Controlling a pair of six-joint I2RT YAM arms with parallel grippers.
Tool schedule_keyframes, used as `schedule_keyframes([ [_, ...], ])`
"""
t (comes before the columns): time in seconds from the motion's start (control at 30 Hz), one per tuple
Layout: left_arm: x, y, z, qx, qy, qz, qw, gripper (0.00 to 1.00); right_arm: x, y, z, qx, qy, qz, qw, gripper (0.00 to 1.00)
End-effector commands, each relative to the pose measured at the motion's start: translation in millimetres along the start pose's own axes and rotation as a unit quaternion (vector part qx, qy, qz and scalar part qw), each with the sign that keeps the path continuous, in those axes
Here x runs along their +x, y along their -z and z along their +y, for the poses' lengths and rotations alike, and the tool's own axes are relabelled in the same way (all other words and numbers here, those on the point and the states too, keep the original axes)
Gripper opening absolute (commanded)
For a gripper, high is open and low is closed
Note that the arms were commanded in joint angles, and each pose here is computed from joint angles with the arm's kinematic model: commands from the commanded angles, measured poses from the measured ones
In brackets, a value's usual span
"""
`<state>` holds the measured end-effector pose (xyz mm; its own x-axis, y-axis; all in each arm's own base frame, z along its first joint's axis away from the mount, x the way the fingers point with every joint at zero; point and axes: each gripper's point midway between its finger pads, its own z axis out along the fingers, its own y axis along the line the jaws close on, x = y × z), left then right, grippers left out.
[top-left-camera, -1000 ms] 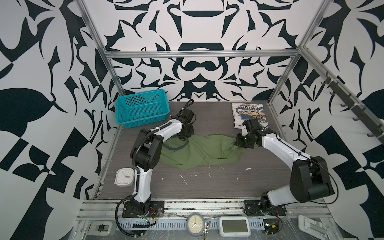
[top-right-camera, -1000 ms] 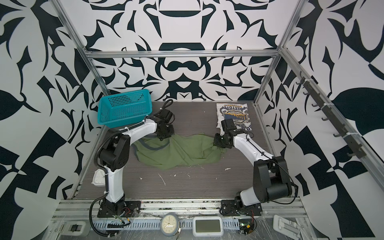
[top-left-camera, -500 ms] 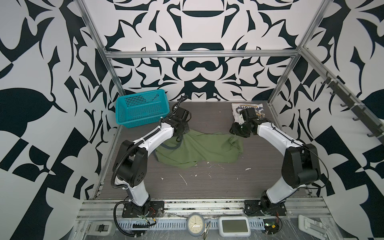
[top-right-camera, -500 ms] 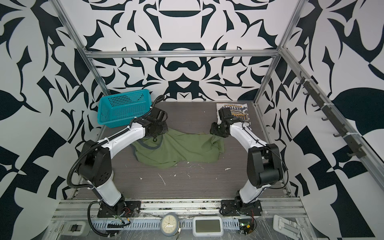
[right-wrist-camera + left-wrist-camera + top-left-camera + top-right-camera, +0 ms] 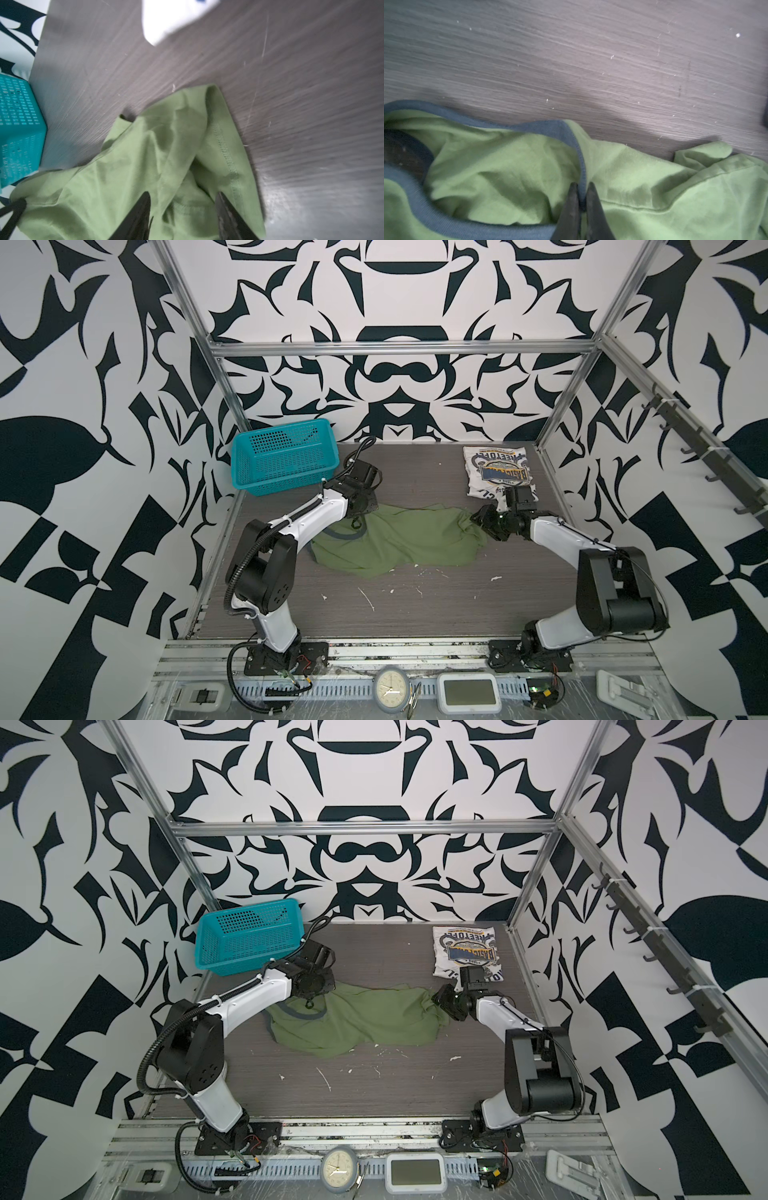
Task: Fold and stack the tank tops
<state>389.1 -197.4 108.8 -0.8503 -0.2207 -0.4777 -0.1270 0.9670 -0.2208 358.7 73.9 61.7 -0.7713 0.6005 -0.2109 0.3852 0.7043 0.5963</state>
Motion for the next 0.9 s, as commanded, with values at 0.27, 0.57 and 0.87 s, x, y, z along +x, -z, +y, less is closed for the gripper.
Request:
schedule_keyframes([
  [0.27,8,-5,8,-0.01,0.008,0.008,1.0,0.0,-31,-32,22,-0.118,-0.097,-0.006,0.988,0.38],
  [0.57,5,-5,7,-0.009,0.007,0.006,1.0,0.0,-34,-29,31,-0.135,-0.095,-0.004,0.986,0.23],
  [0.87,2,-2,5,-0.007,0.009,0.002,1.0,0.0,-42,-3,44,-0.132,-0.063,-0.032,0.989,0.1],
])
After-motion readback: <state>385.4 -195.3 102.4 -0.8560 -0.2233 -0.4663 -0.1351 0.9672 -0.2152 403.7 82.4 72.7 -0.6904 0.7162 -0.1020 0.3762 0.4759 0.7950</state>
